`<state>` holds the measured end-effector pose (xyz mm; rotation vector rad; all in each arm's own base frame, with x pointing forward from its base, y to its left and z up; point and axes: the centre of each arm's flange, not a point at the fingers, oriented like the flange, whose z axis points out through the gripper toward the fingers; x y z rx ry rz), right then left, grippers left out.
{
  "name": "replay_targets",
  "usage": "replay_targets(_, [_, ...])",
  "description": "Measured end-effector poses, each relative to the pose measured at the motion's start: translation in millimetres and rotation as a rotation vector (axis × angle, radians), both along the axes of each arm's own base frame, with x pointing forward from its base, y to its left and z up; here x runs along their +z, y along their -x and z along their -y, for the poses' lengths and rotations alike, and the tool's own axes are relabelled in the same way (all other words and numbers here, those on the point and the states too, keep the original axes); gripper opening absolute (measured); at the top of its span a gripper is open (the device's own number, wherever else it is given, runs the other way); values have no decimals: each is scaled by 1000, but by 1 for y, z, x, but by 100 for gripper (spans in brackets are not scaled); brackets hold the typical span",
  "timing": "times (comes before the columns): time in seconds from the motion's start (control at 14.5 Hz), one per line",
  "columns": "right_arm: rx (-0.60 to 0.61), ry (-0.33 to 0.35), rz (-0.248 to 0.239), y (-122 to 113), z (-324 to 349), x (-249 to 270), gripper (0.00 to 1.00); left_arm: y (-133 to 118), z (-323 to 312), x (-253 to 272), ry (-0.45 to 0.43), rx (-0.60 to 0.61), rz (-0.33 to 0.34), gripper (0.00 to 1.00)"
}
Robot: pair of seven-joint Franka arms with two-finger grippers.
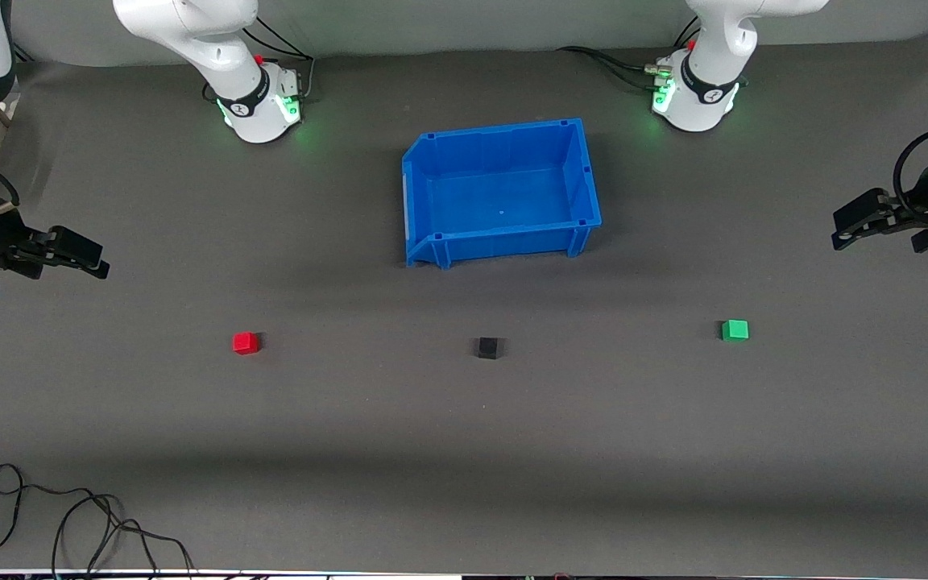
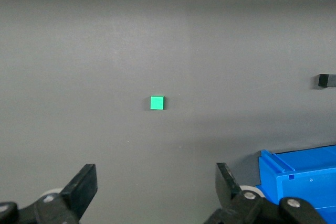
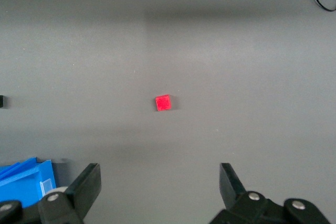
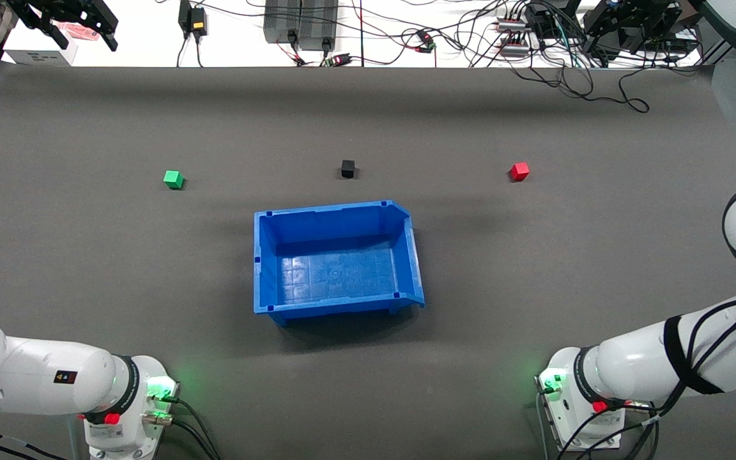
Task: Attach green and red cubes to black cube
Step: 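Move the right gripper toward the red cube while the left gripper approaches the green cube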
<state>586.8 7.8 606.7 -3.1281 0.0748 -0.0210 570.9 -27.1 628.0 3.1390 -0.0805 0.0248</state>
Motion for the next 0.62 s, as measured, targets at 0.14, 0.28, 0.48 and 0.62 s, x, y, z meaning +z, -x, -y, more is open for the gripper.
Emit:
replay_targets(0.14, [0,0,0,0,0,0,100,0,0,0,0,0,0,100])
replay_targets(0.28, [0,0,1,0,0,0,100,0,0,0,0,0,0,100])
replay_targets(0.48, [-2,0,1,0,0,0,100,0,0,0,0,3,-1,100])
replay_targets(0.62, [-31,0,-1,0,0,0,100,1,-4,-3,0,47,-14,100])
